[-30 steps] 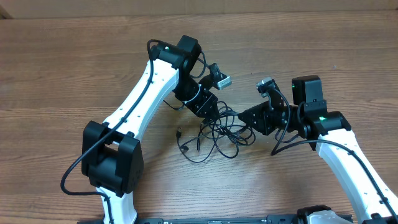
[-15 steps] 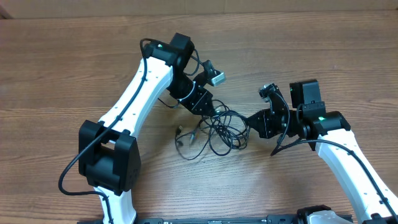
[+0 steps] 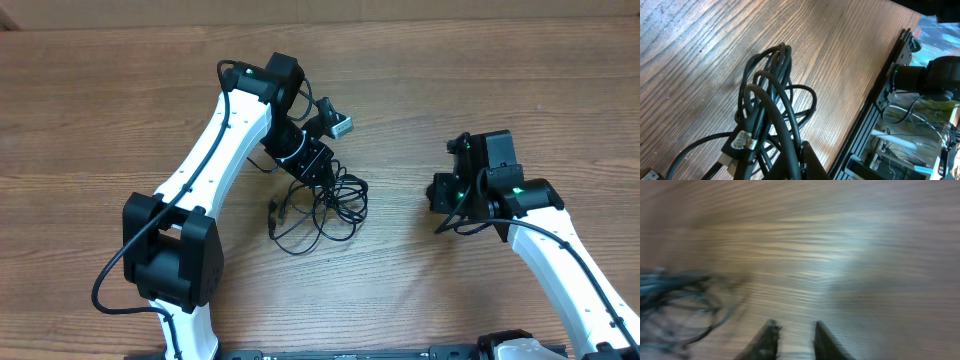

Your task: Untangle cables

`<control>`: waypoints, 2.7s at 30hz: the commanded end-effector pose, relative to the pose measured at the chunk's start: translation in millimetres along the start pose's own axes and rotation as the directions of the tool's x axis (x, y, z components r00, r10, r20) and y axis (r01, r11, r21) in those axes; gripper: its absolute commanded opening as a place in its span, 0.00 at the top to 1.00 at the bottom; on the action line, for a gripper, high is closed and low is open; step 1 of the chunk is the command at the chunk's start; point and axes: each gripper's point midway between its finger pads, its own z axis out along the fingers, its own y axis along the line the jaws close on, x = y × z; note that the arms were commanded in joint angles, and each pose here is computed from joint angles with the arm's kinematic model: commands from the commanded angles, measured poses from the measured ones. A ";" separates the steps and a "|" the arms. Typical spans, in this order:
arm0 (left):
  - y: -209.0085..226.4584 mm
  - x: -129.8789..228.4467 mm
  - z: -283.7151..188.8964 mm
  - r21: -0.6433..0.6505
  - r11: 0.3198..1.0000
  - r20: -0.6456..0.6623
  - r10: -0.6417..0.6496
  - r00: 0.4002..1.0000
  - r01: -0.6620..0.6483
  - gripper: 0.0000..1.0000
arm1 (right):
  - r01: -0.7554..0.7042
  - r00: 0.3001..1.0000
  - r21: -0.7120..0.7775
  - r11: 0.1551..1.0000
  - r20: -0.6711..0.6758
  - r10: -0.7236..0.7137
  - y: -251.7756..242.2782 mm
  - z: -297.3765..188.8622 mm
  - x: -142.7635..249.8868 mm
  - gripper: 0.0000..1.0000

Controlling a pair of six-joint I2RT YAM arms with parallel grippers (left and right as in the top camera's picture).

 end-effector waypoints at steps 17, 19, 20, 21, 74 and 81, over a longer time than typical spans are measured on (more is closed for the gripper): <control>-74.1 -2.8 -25.8 0.302 0.918 0.164 0.214 0.963 -0.256 0.96 | 0.381 0.920 -0.570 0.728 0.151 -0.363 102.8 -33.4 12.0 0.48; -76.7 -4.4 -26.8 0.314 0.914 0.177 0.211 0.961 -0.258 0.96 | 0.387 0.915 -0.575 0.721 0.143 -0.377 106.2 -32.7 16.4 0.49; -78.1 -5.3 -27.5 0.321 0.911 0.184 0.208 0.961 -0.259 0.96 | 0.391 0.912 -0.578 0.716 0.141 -0.384 108.2 -32.3 18.4 0.49; -78.7 -5.7 -27.7 0.324 0.910 0.187 0.207 0.960 -0.259 0.96 | 0.396 0.909 -0.577 0.715 0.138 -0.392 109.9 -31.5 20.1 0.51; -75.7 -6.1 -41.7 0.367 0.908 0.216 0.126 0.968 -0.200 0.96 | 0.487 0.868 -0.487 0.725 0.182 -0.461 116.3 -19.3 13.7 0.63; -75.3 -6.1 -41.6 0.365 0.909 0.216 0.127 0.968 -0.200 0.96 | 0.478 0.873 -0.486 0.732 0.167 -0.459 114.5 -18.5 16.2 0.90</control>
